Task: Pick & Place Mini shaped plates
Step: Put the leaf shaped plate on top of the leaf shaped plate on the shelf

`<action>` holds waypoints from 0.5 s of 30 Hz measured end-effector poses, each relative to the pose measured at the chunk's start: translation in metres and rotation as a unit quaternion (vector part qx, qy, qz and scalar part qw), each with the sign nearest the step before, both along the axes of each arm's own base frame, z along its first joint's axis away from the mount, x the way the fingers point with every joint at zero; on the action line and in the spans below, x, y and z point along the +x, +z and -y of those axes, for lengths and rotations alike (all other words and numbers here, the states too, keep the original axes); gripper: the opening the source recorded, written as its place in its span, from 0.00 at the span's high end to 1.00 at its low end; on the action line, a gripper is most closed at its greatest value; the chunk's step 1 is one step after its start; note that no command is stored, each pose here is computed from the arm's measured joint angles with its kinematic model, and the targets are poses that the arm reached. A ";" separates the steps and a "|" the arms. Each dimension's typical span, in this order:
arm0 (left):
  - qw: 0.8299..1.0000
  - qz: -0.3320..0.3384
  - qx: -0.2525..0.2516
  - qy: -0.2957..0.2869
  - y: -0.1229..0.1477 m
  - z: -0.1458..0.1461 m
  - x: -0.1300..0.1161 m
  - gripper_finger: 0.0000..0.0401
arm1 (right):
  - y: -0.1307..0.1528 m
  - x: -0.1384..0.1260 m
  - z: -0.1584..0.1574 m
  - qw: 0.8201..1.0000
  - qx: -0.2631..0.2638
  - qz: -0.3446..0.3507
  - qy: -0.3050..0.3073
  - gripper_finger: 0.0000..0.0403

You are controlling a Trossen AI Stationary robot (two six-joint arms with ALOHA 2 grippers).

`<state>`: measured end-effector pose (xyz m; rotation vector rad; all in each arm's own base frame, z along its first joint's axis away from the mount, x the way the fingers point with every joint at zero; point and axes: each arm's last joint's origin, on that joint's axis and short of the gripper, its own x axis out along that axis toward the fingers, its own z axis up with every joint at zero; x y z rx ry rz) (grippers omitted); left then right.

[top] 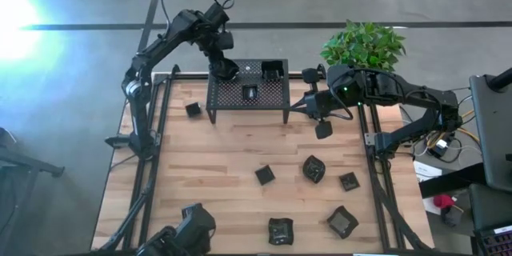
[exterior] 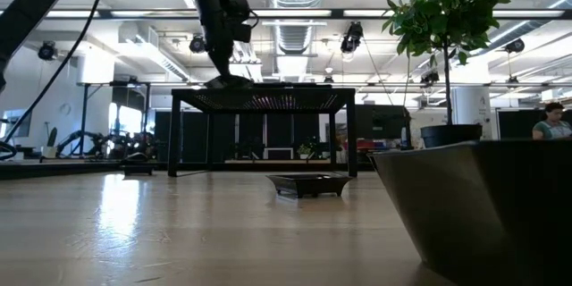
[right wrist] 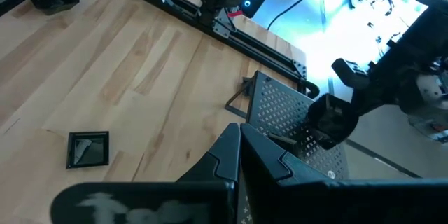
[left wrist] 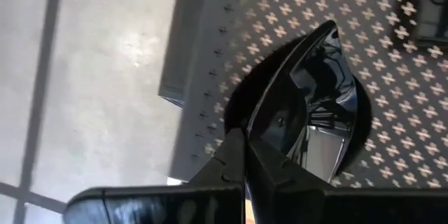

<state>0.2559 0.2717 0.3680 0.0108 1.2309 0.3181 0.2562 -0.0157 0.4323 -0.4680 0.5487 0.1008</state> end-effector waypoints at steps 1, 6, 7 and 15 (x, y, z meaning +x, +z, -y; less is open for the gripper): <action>1.000 0.000 -0.007 -0.001 -0.001 0.000 -0.001 1.00 | 0.000 0.000 0.000 1.000 0.000 0.000 0.000 0.98; 1.000 0.008 -0.024 0.003 -0.002 0.000 -0.003 1.00 | 0.000 0.000 0.000 1.000 -0.001 0.000 0.001 0.98; 1.000 0.008 -0.024 0.004 -0.003 -0.001 -0.002 1.00 | 0.000 0.000 0.000 1.000 -0.001 0.000 0.001 0.98; 0.999 0.010 -0.028 0.014 -0.006 -0.002 -0.001 1.00 | 0.000 0.000 0.000 1.000 -0.001 0.000 0.001 0.98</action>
